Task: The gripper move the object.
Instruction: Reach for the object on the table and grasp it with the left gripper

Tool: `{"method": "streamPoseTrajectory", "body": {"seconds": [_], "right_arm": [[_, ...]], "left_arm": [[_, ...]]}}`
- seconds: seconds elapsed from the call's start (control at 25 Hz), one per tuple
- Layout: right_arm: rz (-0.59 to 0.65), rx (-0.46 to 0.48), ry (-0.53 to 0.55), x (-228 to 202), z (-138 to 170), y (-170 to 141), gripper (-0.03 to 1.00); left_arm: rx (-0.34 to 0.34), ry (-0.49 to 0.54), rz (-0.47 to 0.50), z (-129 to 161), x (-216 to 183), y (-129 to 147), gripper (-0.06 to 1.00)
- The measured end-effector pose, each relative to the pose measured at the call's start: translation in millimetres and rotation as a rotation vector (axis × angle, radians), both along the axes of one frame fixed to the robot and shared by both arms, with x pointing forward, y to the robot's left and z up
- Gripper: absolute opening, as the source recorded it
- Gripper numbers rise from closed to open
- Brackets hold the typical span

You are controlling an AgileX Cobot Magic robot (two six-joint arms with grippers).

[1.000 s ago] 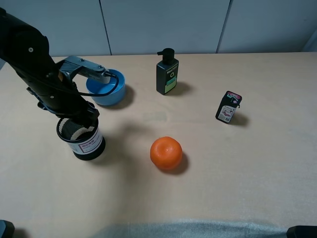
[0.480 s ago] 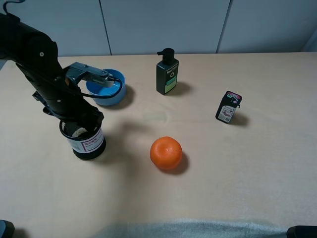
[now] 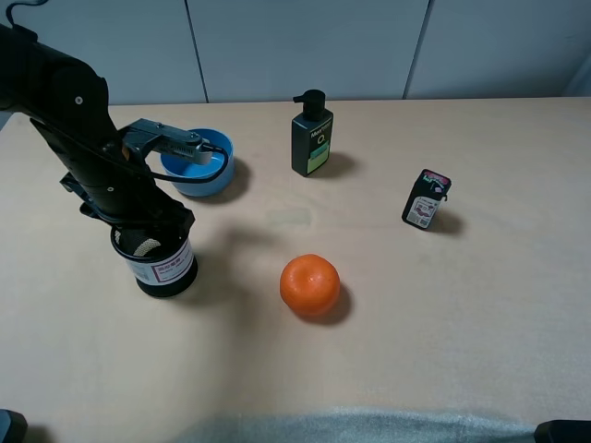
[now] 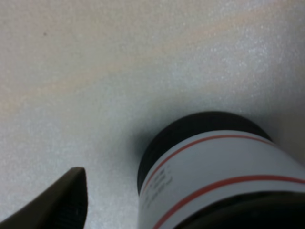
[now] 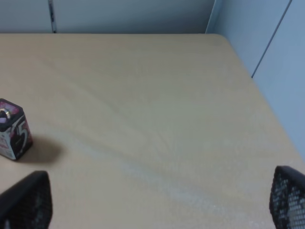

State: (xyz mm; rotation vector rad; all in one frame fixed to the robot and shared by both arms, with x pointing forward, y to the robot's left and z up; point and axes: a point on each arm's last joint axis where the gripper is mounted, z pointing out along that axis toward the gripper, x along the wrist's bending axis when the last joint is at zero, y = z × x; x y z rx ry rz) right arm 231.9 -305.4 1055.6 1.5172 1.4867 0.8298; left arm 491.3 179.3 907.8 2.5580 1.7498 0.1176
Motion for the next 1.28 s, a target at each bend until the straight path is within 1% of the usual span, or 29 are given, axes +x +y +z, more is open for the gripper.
{"method": "streamPoseTrajectory", "body": {"seconds": [0.68,1.28], "right_arm": [[0.0,0.0,0.0,0.0,0.0,0.0,0.69],[0.0,0.0,0.0,0.0,0.0,0.0,0.69]], "left_arm": [[0.0,0.0,0.0,0.0,0.0,0.0,0.74],[0.02,0.035,0.002,-0.2,-3.2,1.9,0.73]]}}
